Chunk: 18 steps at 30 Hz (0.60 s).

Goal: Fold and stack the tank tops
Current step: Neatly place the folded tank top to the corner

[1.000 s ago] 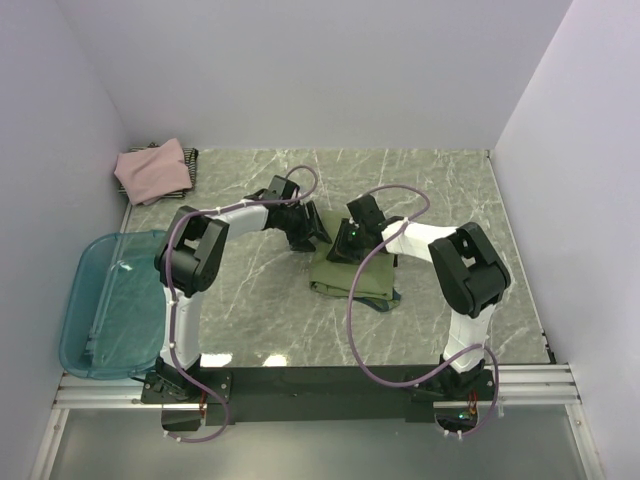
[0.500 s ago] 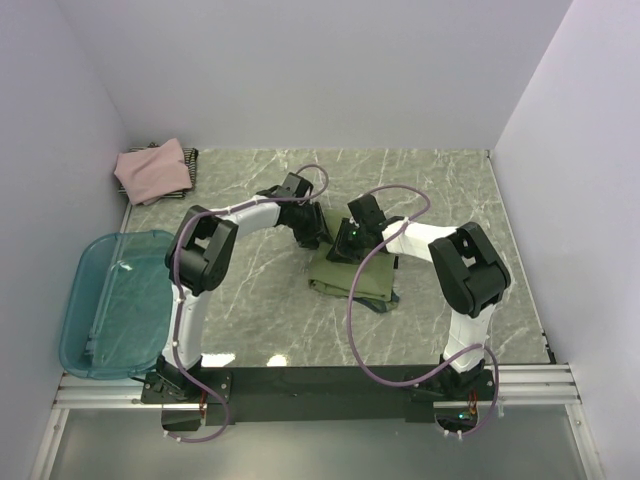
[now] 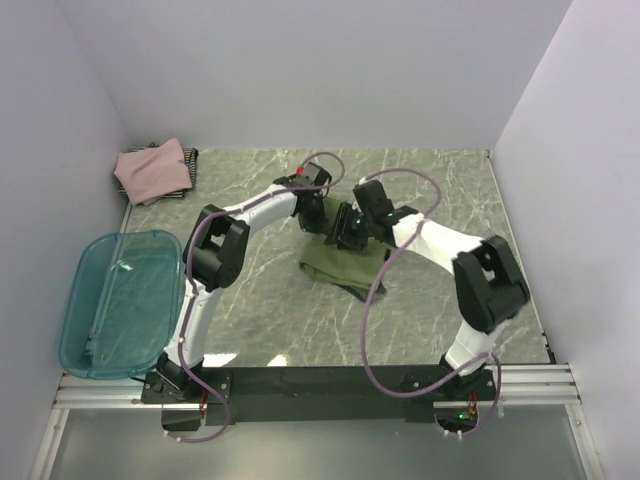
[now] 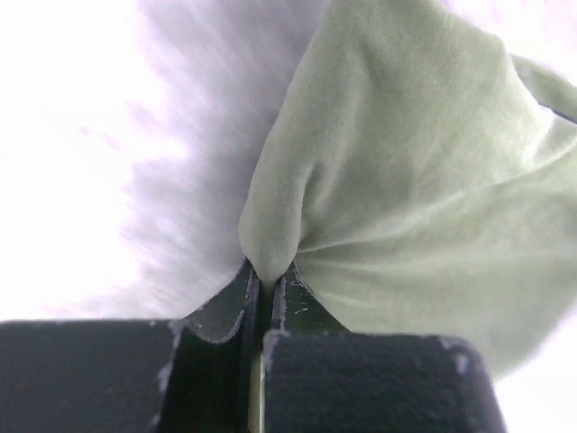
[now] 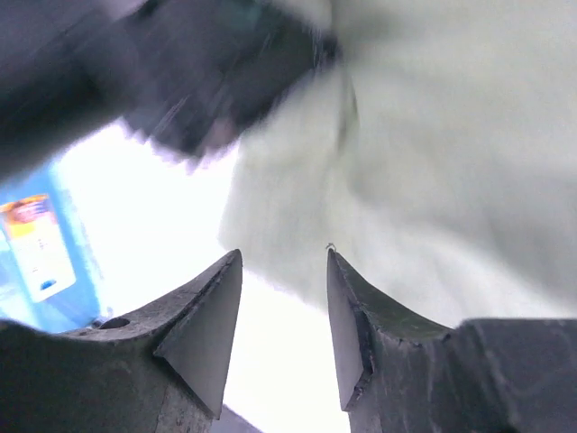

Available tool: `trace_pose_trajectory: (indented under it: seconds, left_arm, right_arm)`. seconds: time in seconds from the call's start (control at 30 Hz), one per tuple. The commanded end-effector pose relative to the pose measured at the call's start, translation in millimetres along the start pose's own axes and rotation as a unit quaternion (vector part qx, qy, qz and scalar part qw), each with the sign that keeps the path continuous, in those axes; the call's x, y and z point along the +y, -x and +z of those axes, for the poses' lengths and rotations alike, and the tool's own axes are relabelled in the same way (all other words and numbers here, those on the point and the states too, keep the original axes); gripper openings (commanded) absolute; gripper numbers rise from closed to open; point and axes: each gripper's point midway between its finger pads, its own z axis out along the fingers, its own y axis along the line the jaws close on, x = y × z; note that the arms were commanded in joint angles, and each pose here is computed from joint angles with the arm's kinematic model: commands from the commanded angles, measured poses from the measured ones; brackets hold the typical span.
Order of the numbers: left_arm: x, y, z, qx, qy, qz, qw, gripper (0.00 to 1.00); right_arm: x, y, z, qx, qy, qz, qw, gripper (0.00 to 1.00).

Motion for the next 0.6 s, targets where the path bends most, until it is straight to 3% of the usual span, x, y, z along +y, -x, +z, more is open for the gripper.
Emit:
trace_pose_trajectory:
  seconds: [0.0,0.2,0.57]
  left_arm:
    - [118.4,50.9,3.4,-0.059,0.223,0.037,0.972,0.01]
    - [184.3,136.0,-34.1,-0.133,0.333,0.031,0.933,0.01]
    - [283.8,242.7,-108.0,-0.247,0.421,0.007,0.873,0.01]
  right_arm:
    - [41.4,34.5,-62.8,-0.071,0.035,-0.050,0.996,0.50]
    - [48.7,30.2,-100.9,-0.096,0.056,-0.069,0.991,0.50]
    - [49.0,16.9,-98.7,-0.071,0.062,-0.102,0.990,0.50]
